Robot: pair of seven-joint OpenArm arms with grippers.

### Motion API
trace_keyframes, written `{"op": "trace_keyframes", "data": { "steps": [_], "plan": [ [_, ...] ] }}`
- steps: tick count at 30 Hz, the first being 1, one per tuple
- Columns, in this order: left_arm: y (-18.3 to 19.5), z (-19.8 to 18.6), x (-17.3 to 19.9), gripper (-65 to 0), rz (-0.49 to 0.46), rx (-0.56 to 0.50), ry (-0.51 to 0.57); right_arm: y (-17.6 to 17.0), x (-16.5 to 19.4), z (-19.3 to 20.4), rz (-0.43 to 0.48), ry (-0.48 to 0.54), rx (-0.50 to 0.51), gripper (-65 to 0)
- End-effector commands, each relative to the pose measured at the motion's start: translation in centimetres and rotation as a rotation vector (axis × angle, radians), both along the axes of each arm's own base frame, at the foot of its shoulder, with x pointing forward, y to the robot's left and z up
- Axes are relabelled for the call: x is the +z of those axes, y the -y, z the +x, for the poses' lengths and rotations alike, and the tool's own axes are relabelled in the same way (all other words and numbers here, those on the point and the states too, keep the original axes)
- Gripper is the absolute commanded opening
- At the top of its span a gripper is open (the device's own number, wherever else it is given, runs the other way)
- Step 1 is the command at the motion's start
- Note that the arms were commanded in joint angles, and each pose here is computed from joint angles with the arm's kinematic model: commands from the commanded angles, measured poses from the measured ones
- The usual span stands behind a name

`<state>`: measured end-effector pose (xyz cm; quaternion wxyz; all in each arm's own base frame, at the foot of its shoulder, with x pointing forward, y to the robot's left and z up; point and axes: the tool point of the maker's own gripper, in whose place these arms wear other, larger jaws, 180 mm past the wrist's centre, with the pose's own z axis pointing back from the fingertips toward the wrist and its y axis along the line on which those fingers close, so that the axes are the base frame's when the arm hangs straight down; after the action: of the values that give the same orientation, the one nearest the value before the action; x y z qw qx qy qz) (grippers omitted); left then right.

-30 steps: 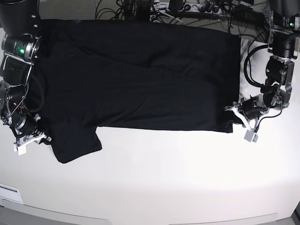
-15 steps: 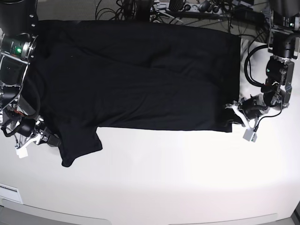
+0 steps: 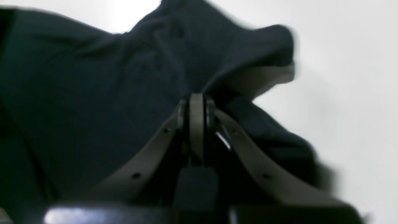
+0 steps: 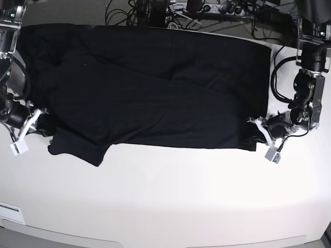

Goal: Fold the T-shirt properly
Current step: 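Fold the grasped shirt edge over toward the held edge with both grippers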

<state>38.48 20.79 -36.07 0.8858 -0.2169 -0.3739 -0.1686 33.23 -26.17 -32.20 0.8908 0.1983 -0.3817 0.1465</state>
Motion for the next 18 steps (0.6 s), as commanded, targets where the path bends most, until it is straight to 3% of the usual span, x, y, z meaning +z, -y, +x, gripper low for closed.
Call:
{"op": "trace_keyframes", "data": {
  "steps": [1,6,11,18],
  "plan": [
    [-0.2,1.0,2.0,-65.0,-0.012,-0.015,0.056,0.2,1.9,0.1,-0.037,0.06,0.028,-65.0],
    [0.3,0.8,2.3,-65.0,-0.035,-0.044,0.057,-1.7,2.1,-3.9,-0.157,0.049,0.163,-65.0],
    [0.5,0.9,2.8,-65.0,-0.031,-0.055,0.071,-1.2,1.3,-6.5,-0.302,0.005,0.24,-65.0],
    [1.5,0.8,4.9,-65.0,0.01,-0.138,0.139,0.0,1.8,-7.0,-0.327,-0.006,0.233,-65.0]
  ]
}}
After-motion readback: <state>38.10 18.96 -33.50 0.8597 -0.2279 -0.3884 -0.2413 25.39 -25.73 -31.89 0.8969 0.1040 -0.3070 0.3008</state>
